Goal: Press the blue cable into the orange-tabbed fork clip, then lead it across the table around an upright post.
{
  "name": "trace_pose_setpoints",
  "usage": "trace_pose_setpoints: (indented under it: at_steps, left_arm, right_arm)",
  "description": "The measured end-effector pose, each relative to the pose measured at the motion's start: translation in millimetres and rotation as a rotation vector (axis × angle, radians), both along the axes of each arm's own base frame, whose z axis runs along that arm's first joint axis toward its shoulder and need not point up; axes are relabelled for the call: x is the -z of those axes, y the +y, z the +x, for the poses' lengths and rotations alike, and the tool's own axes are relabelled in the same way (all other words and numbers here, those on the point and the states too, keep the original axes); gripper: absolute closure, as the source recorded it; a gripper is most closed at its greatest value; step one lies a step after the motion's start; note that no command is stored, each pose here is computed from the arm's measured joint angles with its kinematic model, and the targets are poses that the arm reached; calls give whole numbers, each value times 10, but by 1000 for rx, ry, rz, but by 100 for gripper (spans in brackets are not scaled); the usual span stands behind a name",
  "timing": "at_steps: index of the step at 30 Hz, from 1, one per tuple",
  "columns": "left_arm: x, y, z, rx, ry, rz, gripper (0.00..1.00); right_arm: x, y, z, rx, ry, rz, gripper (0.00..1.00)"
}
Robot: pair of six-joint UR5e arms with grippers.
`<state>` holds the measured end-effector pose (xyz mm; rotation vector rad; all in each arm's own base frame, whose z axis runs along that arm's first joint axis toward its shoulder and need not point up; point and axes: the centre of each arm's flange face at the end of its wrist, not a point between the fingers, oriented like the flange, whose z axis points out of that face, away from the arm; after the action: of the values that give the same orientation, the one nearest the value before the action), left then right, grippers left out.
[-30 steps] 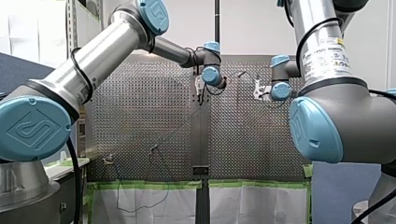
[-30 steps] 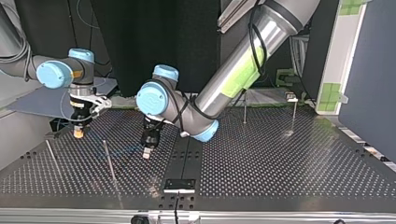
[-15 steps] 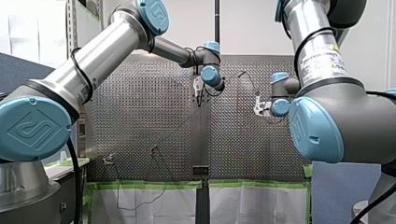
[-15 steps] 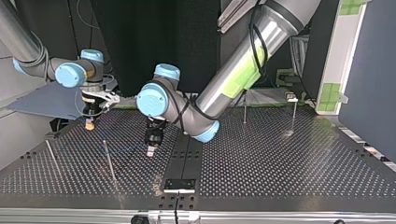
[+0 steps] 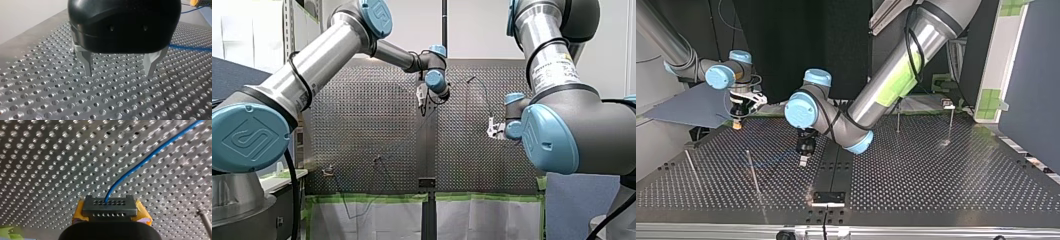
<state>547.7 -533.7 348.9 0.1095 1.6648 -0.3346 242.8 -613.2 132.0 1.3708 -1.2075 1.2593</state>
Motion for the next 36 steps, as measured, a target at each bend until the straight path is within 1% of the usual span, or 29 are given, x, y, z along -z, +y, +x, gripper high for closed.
trace_pose_setpoints:
  at_steps: [4, 6, 9, 14, 21, 27, 34, 36]
  left_arm:
    - [8, 26, 6, -12, 11, -9, 0]
    - [11, 32, 7, -16, 15, -14, 0]
    - [12, 33, 5, -19, 18, -22, 0]
    - [13, 37, 7, -20, 20, -26, 0]
    - [11, 36, 10, -20, 20, -33, 0]
    - [-12, 31, 16, -23, 21, -59, 0]
    - [-45, 34, 6, -41, 18, -56, 0]
    - [-59, 25, -7, -43, 19, -53, 0]
  right_arm:
    - [68, 2, -29, 6, -7, -9, 100]
    - [118, 1, -39, 8, -8, -8, 100]
    - [239, 5, -54, 14, -5, 7, 100]
    - [511, 17, -93, 35, 1, 35, 100]
    - [824, 19, -150, 54, -4, 50, 100]
    - [1028, -10, -246, 71, -10, 48, 100]
    - [1330, -30, -378, 91, -16, 53, 100]
    - [1403, -47, -437, 99, -18, 50, 100]
